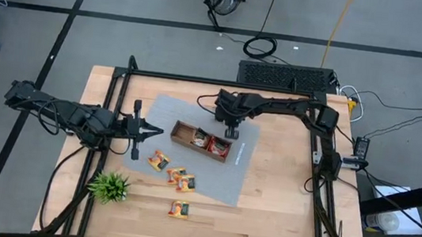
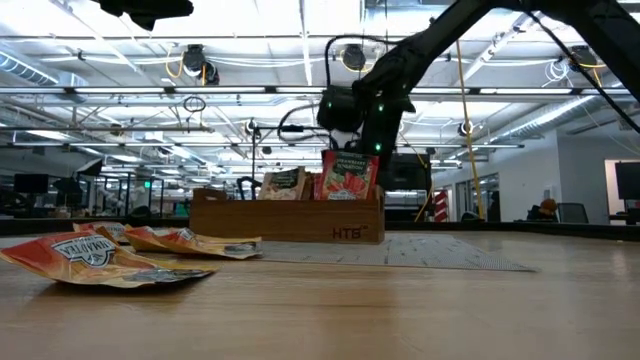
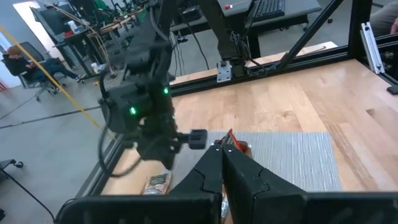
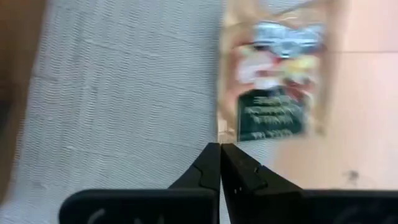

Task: Pick & Place Tea
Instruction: Put the brown tea bag into the wooden organizer

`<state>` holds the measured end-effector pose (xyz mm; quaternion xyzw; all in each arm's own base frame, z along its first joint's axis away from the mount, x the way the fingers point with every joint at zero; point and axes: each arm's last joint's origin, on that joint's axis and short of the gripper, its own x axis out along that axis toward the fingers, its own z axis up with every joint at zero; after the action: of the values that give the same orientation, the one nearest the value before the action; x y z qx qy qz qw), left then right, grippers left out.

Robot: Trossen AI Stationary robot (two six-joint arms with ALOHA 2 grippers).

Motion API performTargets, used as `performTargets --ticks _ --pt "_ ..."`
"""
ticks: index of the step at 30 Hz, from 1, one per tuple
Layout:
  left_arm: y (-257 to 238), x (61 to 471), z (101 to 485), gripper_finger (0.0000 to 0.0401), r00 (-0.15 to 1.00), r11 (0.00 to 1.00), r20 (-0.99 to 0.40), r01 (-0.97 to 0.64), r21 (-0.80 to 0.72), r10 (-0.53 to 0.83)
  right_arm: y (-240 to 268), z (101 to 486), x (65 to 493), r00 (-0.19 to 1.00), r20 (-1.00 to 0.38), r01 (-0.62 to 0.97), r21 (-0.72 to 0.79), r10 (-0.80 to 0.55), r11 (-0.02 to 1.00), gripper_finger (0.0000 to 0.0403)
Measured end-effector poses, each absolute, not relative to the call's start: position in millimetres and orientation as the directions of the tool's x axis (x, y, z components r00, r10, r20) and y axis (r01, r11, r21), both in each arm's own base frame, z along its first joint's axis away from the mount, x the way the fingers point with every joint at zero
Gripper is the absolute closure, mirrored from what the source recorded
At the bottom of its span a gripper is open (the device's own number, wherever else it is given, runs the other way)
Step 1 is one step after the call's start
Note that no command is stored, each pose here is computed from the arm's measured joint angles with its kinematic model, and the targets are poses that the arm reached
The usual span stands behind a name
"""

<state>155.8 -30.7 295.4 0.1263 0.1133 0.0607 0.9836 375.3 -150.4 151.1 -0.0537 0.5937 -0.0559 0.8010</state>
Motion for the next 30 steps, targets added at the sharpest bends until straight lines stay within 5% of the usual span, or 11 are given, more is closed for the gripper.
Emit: performTargets --ticks 5,11,23,30 --pt "-31 156 295 0.0382 0.967 0.961 -0.208 -0.091 0.262 0.148 -149 180 375 0.364 -0.898 0.033 -0.254 -0.249 0.967 0.0403" --pt "-31 156 295 0.0382 0.967 0.961 -0.208 -0.091 0.262 0.148 -152 187 379 0.479 -0.866 -0.007 -0.164 -0.141 0.986 0.039" --pt "-31 156 295 0.0382 0.967 0.961 -0.208 -0.091 0.262 0.148 -156 182 380 0.474 -0.87 0.018 -0.146 -0.137 0.989 0.0136" --pt "-31 156 295 0.0382 0.967 0.961 -0.208 -0.091 0.262 0.148 -157 172 383 0.464 -0.876 0.058 -0.12 -0.133 0.991 0.0083"
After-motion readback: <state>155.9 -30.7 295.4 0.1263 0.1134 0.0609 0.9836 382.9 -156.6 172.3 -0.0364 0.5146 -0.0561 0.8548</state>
